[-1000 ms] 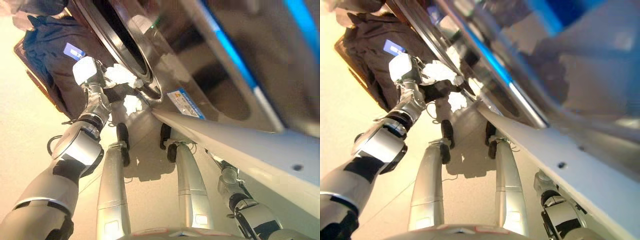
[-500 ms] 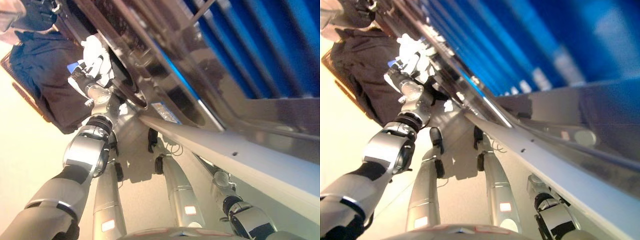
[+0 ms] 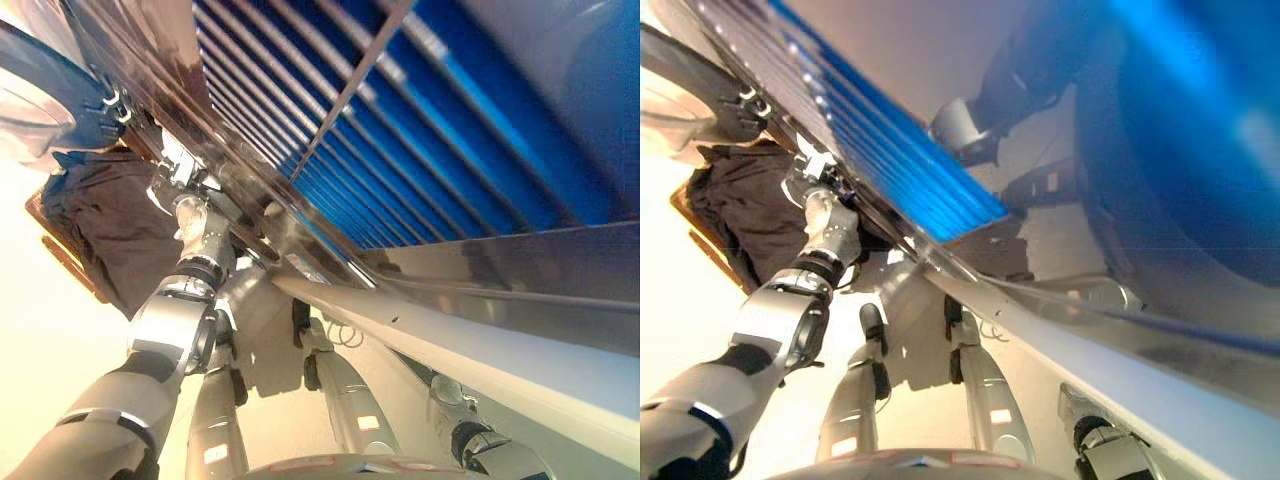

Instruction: Put the clothes in the basket into the washing machine.

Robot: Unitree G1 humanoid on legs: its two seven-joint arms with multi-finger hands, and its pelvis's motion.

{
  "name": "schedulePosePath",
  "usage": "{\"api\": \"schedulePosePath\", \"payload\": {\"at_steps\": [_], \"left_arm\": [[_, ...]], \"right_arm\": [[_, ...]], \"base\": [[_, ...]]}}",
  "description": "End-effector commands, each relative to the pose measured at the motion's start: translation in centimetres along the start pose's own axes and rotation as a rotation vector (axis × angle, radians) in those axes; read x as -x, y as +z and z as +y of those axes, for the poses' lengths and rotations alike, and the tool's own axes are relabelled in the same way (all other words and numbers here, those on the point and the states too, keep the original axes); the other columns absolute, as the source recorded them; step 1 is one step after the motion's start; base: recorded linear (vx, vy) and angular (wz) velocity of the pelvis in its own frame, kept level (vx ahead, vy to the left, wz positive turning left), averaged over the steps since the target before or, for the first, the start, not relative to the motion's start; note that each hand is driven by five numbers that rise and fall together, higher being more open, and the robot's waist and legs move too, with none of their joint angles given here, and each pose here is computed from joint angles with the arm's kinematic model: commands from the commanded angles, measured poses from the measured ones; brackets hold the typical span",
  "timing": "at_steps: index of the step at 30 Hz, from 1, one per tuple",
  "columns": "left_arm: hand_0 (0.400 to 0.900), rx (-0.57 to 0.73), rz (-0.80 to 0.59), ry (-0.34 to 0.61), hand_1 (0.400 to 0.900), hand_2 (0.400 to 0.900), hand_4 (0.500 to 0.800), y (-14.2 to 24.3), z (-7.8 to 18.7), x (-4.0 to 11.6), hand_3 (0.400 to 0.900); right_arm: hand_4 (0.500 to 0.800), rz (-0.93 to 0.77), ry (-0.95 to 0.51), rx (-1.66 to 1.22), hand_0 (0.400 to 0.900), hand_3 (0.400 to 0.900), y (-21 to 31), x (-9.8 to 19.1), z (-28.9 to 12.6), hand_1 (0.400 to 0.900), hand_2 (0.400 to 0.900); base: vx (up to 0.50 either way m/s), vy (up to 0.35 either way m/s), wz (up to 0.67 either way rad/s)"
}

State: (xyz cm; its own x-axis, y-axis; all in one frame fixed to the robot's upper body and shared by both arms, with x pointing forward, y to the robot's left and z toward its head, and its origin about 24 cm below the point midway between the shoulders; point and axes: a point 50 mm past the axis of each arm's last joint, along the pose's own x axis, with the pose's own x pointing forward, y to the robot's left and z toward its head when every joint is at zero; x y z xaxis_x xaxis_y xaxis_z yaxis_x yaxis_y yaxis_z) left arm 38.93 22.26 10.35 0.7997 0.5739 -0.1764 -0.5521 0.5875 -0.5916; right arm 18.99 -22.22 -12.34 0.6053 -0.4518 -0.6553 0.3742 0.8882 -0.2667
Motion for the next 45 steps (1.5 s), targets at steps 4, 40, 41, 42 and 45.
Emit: {"api": "schedulePosePath", "payload": {"at_steps": [4,40,41,42,45], "left_arm": [[0.400,-0.005,-0.078,-0.237,0.400,0.400,0.500,4.5,-1.0,-1.7,0.400],[0.900,-0.013,-0.083,-0.325,0.900,0.900,0.800,2.3,-3.6,0.1,0.900],[0.900,-0.045,-0.046,-0.333,0.900,0.900,0.800,1.4,-3.3,0.2,0.900],[0.900,-0.044,-0.046,-0.334,0.900,0.900,0.800,1.4,-3.3,0.2,0.900],[0.900,-0.273,0.017,-0.512,0.900,0.900,0.800,-0.1,-4.3,0.9,0.900]], "right_arm": [[0.800,0.042,-0.226,0.029,0.900,0.900,1.1,-1.8,-9.5,0.900,0.900],[0.800,0.063,-0.250,0.015,0.900,0.900,0.3,-1.5,-8.5,0.900,0.900],[0.800,0.049,-0.248,0.020,0.900,0.900,1.2,-1.8,-8.6,0.900,0.900],[0.800,0.049,-0.248,0.019,0.900,0.900,1.3,-1.8,-8.7,0.900,0.900],[0.800,0.002,-0.232,0.042,0.900,0.900,4.1,-2.5,-9.0,0.900,0.900]], "base": [[-0.044,0.033,-0.05],[0.004,0.014,-0.01],[-0.007,-0.014,0.04],[-0.018,-0.020,0.08],[-0.036,0.019,0.10]]}}
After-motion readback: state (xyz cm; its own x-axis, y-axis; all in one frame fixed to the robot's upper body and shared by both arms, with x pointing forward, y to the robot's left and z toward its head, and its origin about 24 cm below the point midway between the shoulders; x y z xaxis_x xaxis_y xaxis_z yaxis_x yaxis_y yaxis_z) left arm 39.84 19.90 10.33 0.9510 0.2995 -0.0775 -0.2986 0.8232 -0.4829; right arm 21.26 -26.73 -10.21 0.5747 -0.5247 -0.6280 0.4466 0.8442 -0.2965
